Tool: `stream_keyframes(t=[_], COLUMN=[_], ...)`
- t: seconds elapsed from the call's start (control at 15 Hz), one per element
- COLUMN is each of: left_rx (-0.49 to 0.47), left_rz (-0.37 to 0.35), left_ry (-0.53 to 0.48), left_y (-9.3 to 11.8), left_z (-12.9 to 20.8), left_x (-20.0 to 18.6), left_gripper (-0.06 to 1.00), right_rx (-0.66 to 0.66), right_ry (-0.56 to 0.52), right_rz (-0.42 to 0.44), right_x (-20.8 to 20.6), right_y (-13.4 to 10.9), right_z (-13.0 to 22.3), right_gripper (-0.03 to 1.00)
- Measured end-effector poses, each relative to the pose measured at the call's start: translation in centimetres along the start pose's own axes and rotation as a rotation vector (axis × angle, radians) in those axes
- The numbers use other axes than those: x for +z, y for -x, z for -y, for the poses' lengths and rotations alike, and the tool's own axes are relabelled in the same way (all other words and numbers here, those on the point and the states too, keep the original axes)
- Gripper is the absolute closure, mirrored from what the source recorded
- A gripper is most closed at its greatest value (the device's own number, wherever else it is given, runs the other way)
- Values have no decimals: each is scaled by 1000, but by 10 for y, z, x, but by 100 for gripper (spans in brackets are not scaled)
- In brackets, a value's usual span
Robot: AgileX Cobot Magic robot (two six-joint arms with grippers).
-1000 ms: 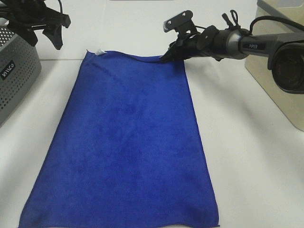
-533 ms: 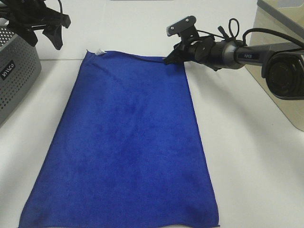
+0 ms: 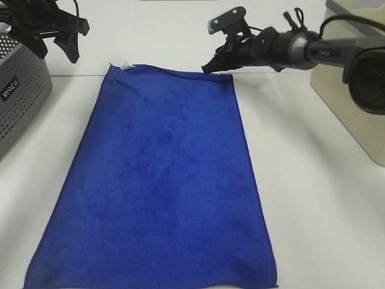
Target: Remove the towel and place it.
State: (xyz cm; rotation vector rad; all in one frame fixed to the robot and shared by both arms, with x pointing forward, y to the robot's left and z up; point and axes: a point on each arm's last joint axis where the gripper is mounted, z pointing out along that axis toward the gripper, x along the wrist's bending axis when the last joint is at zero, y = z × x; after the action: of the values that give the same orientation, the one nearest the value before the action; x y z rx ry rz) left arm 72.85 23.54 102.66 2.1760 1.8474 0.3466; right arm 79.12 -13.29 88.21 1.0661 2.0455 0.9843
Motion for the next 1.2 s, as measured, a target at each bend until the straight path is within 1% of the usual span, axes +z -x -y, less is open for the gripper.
stream_keyframes(t=[0.07,0.13,0.2,0.27,0.33,0.4,0.47,0.53,0.6,0.67,0.73,0.87,1.0,1.07,1.13,1.2], left_rx=[0,3,3,3,0,0,0,0,-1,-5,-18,-57,-97,-112,-126,-126], left_rz=[0,-8,-9,-8,0,0,0,-1,-2,-6,-13,-35,-61,-72,-86,-88], left_ry=[0,0,0,0,0,1,6,18,64,99,135,211,276,301,284,275], left_y=[0,-1,-1,-1,0,0,0,0,-1,-3,-10,-29,-48,-54,-57,-57], left_z=[0,0,0,0,0,0,0,-1,-2,-3,-2,2,11,21,44,52], left_x=[0,0,0,0,0,-1,-3,-9,-33,-51,-70,-110,-146,-166,-182,-187], left_gripper=[32,30,27,22,18,15,14,14,14,14,14,14,14,14,14,14], right_rx=[1,26,99,163,204,229,229,237,239,249,289,378,432,450,448,449], right_ry=[-56,-92,-126,-154,-173,-205,-245,-297,-378,-418,-457,-504,-463,-438,-405,-395], right_rz=[-116,-203,-263,-298,-303,-291,-268,-242,-187,-136,-98,-55,-12,8,11,7], right_x=[-17,-38,-56,-76,-95,-113,-130,-148,-177,-198,-218,-260,-295,-311,-336,-346], right_y=[-6,-10,-12,-13,-11,-9,-5,-2,4,9,15,33,54,59,56,53], right_z=[-16,-35,-51,-67,-82,-93,-102,-108,-117,-123,-128,-134,-141,-145,-151,-151], right_gripper=[67,66,63,56,45,33,25,22,20,20,20,21,21,21,22,22])
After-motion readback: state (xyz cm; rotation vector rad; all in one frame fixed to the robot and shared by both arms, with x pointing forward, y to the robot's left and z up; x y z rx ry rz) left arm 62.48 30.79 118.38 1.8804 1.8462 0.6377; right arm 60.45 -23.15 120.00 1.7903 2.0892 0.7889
